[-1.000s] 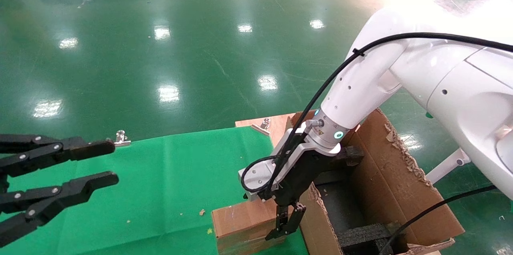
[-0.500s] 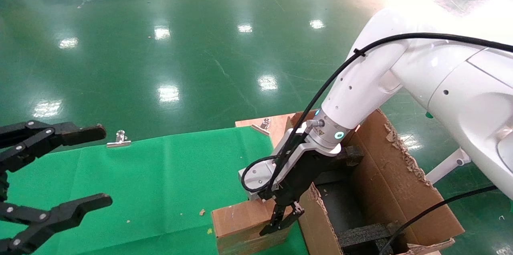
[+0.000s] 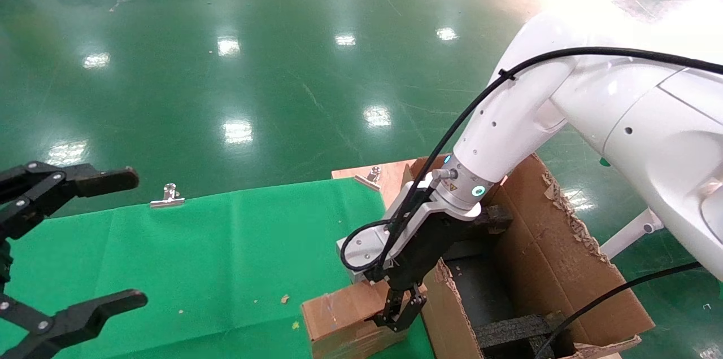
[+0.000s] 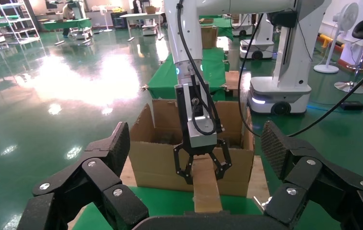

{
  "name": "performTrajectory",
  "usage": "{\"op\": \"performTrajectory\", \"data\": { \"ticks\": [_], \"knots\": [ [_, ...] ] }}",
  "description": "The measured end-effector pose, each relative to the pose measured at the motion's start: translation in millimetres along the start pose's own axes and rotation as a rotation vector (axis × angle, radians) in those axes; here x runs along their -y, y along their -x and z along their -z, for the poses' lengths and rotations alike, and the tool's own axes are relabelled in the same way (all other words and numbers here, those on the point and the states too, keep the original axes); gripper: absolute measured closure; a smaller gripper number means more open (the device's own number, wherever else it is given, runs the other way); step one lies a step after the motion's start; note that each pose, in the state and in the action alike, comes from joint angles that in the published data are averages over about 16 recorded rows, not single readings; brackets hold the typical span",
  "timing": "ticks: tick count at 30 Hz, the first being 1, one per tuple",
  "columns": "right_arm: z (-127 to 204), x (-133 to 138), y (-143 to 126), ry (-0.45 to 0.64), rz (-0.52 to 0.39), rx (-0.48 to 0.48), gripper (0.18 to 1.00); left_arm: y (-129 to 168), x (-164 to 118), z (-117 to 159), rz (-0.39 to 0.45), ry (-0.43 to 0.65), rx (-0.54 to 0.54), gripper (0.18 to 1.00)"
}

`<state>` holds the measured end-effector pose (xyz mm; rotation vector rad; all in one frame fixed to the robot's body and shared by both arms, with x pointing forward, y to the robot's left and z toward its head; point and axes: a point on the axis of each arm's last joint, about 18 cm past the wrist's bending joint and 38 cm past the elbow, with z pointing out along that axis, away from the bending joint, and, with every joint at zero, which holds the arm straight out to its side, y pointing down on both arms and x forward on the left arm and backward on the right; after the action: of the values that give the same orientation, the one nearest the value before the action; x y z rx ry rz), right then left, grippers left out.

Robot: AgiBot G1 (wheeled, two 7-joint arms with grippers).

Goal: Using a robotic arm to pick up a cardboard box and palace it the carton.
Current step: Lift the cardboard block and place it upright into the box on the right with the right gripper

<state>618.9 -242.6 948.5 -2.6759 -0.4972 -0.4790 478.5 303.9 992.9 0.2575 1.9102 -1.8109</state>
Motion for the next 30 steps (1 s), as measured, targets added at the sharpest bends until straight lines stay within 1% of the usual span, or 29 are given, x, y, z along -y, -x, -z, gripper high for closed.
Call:
{"op": "performTrajectory", "data": {
  "ticks": [3, 7, 14, 20, 25, 30],
  "knots": [
    [12.4, 3.0, -2.5, -0.007, 0.007, -0.024, 0.791, 0.0, 0.0, 0.0, 0.0, 0.0, 0.0, 0.226],
    [39.4, 8.3, -7.1, -0.013, 0.022, -0.074, 0.816, 0.0, 0.0, 0.0, 0.0, 0.0, 0.0, 0.203],
    [104.2, 19.5, -12.0, -0.019, 0.063, -0.192, 0.829, 0.0, 0.0, 0.0, 0.0, 0.0, 0.0, 0.186],
    [158.4, 24.4, -8.9, -0.015, 0.085, -0.296, 0.836, 0.0, 0.0, 0.0, 0.0, 0.0, 0.0, 0.184],
    [194.5, 19.7, -0.2, -0.003, 0.077, -0.365, 0.841, 0.0, 0.0, 0.0, 0.0, 0.0, 0.0, 0.184],
    [224.9, 3.2, 14.6, 0.025, 0.035, -0.424, 0.845, 0.0, 0.0, 0.0, 0.0, 0.0, 0.0, 0.184]
  ]
}}
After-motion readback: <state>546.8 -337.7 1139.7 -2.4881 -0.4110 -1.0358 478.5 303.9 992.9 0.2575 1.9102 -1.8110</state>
